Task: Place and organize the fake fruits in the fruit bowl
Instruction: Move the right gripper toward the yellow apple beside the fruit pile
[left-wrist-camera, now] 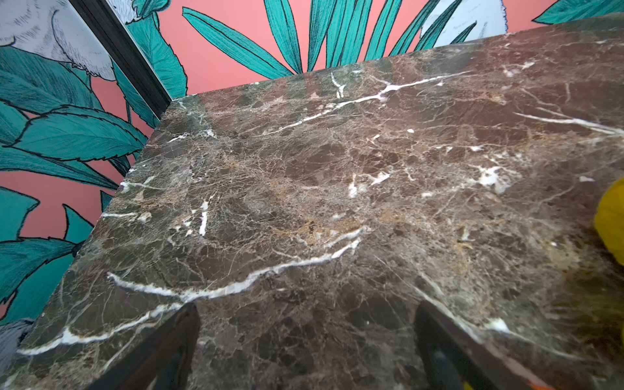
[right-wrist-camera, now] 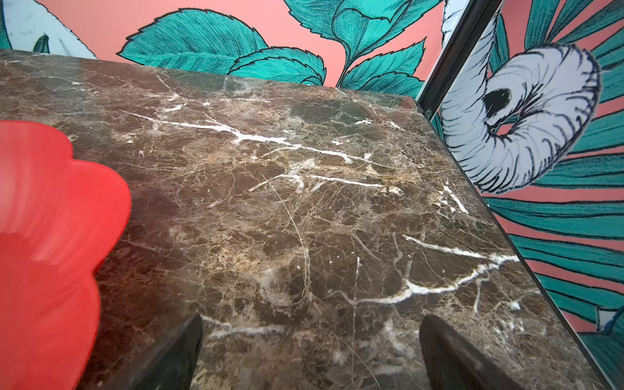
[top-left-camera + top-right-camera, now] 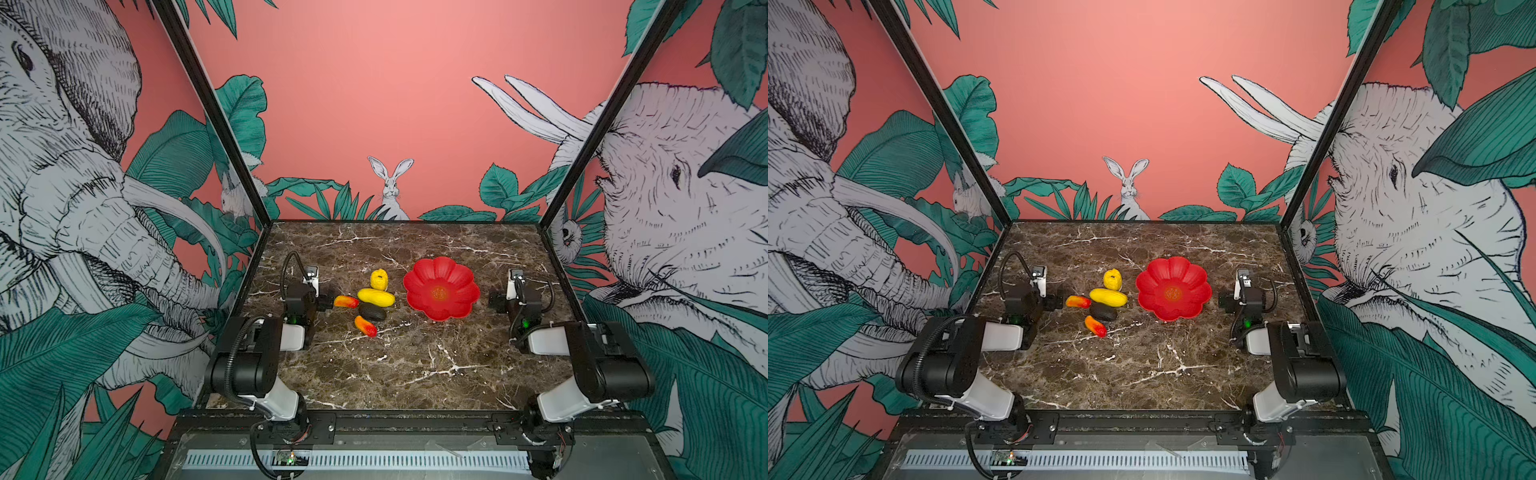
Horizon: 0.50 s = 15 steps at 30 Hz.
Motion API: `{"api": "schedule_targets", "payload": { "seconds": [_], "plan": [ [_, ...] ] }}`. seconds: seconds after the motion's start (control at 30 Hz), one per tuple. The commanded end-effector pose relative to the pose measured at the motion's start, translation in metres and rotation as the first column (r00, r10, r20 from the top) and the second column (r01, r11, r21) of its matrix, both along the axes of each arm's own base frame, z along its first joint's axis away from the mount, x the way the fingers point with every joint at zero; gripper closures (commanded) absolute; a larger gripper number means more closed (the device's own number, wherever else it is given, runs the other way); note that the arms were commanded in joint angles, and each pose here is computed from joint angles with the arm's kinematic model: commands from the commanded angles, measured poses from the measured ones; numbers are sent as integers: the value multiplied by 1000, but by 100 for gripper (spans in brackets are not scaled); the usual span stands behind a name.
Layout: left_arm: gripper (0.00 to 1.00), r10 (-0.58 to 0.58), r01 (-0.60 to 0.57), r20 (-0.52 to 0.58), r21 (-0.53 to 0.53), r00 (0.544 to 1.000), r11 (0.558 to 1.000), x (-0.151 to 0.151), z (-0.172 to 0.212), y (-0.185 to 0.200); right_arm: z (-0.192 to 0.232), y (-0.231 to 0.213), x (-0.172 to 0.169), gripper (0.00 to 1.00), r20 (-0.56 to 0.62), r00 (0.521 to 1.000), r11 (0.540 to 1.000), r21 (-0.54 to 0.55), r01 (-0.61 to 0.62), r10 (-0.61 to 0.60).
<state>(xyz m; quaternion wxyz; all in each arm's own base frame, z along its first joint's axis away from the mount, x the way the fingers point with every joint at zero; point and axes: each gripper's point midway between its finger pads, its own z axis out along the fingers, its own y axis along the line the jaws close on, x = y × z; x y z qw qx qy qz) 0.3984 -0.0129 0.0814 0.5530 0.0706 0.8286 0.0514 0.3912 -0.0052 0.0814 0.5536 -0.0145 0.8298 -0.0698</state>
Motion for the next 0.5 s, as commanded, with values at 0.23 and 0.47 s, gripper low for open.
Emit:
{"api": "schedule_targets", "payload": {
  "seconds": [0.23,0.47],
  "plan": [
    [0,-15,16,38,-18,999,1000,5,14,-1,12,-1,7,1,40,999,1000,8,-5,4],
    [0,-19,20,33,-25,999,999,5,13,0,12,-1,7,1,40,999,1000,9,-6,5]
  ]
}}
